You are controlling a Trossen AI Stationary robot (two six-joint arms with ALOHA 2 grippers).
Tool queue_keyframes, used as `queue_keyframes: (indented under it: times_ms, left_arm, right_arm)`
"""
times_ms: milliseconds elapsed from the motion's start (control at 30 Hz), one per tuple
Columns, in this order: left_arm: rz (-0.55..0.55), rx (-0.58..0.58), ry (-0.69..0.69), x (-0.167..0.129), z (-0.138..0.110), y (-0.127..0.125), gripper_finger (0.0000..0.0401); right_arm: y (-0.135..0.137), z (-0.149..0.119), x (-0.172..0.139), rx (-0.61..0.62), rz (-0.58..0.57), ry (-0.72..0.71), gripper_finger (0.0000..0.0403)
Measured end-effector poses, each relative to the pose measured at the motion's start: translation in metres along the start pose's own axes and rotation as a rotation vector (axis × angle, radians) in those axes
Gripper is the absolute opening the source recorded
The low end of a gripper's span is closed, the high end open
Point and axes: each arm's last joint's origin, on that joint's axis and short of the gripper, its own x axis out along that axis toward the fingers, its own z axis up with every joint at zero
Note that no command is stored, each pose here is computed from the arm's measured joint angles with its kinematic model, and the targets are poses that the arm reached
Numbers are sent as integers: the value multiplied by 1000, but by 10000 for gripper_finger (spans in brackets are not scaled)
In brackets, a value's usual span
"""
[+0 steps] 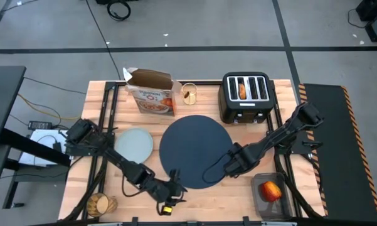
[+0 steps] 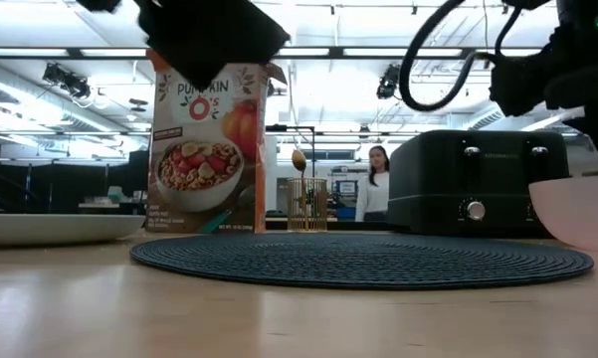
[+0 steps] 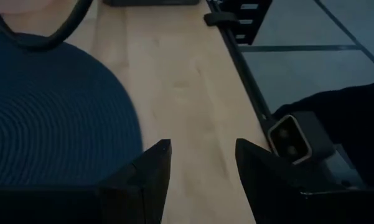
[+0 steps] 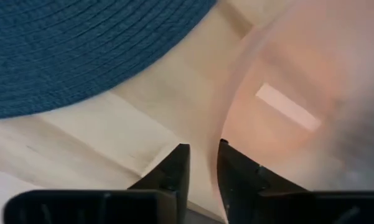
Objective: Arrange a breakfast setting
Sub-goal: Put the orange bowl on the blue table mat
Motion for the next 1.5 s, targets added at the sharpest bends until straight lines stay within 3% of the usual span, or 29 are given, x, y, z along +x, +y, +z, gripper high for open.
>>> queue_keyframes:
  times_ms: [367,467,567,733,900,967,1100,1333,1500]
  left_arm:
    - [-39,-9,2,-8,-8,-23,188]
    - [-47,-7,2,-10,-10,-27,188]
    - [-31,-34,-5,-16,-7,-28,188]
    - [33,-69,76,-33,-6,-23,188]
    - [96,-60,94,-58,0,-23,188]
    - [114,-50,76,-69,3,-25,188]
    - [121,-20,46,-88,7,-31,188]
    - [111,-18,10,-114,17,-31,188]
    - [166,-35,-45,-122,25,-25,188]
  right_arm:
    - [2,-3,0,-12,8,22,11]
    - [0,-5,-14,-35,-32,38,14]
    - [2,-7,-42,-138,-48,-5,11]
    - [16,-7,-87,-567,55,-193,11]
    - [32,-9,-97,-1278,99,-365,11]
    - [38,-7,-92,-1481,86,-410,13]
    - [46,11,-77,-1666,74,-478,15]
    - [55,40,-58,-1936,6,-443,11]
    - [61,58,-40,-2090,-49,-389,11]
